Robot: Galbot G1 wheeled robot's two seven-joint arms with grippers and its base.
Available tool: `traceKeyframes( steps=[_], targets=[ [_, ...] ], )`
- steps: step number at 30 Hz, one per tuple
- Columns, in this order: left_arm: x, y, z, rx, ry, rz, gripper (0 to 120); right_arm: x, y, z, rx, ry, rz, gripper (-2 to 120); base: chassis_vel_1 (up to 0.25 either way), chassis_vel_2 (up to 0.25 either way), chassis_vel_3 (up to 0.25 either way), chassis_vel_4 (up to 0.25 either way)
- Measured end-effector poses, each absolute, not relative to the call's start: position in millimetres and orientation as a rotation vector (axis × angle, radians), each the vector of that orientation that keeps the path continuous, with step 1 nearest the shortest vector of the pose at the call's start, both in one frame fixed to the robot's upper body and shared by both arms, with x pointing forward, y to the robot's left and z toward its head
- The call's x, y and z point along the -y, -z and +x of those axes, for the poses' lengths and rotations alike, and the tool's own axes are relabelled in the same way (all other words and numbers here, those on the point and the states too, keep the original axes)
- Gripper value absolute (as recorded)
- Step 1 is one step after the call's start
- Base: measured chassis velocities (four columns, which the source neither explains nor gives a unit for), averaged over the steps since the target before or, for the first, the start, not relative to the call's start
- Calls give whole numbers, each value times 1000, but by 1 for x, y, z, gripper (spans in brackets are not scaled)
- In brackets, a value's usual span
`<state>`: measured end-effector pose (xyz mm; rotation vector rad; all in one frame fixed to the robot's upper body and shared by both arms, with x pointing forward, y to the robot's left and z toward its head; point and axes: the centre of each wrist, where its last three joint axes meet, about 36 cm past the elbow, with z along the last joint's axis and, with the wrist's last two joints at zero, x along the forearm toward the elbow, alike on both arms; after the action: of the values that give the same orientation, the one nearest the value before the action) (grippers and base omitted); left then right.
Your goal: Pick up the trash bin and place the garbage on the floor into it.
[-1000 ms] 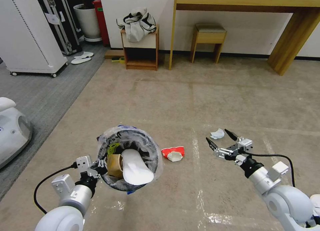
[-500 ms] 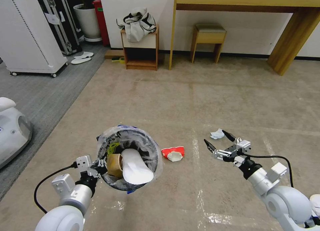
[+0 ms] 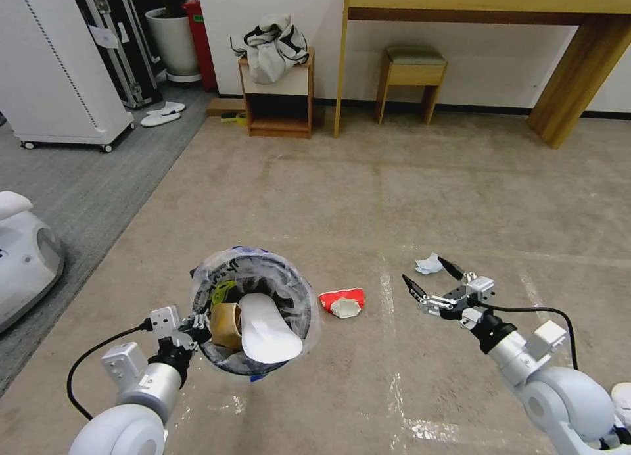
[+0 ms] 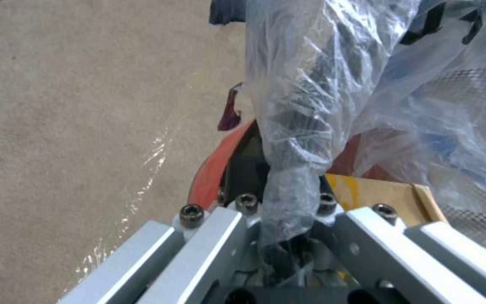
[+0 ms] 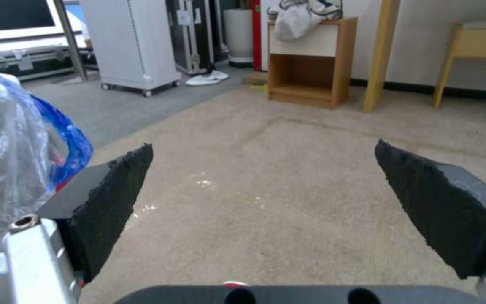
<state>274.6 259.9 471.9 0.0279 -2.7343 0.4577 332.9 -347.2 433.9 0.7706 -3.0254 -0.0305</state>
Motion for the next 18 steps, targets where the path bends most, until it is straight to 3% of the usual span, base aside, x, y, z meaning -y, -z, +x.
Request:
traceKeyframes(
  steps=[8, 18],
  targets=[
    [-260, -473, 274, 2735, -451, 22, 1, 349, -437, 335, 3020, 11, 789, 100, 68, 66, -71, -63],
    [-260, -476, 272, 2741, -440, 21, 1, 345, -434, 333, 3038, 16, 811, 100, 213, 209, -213, -215]
  ],
)
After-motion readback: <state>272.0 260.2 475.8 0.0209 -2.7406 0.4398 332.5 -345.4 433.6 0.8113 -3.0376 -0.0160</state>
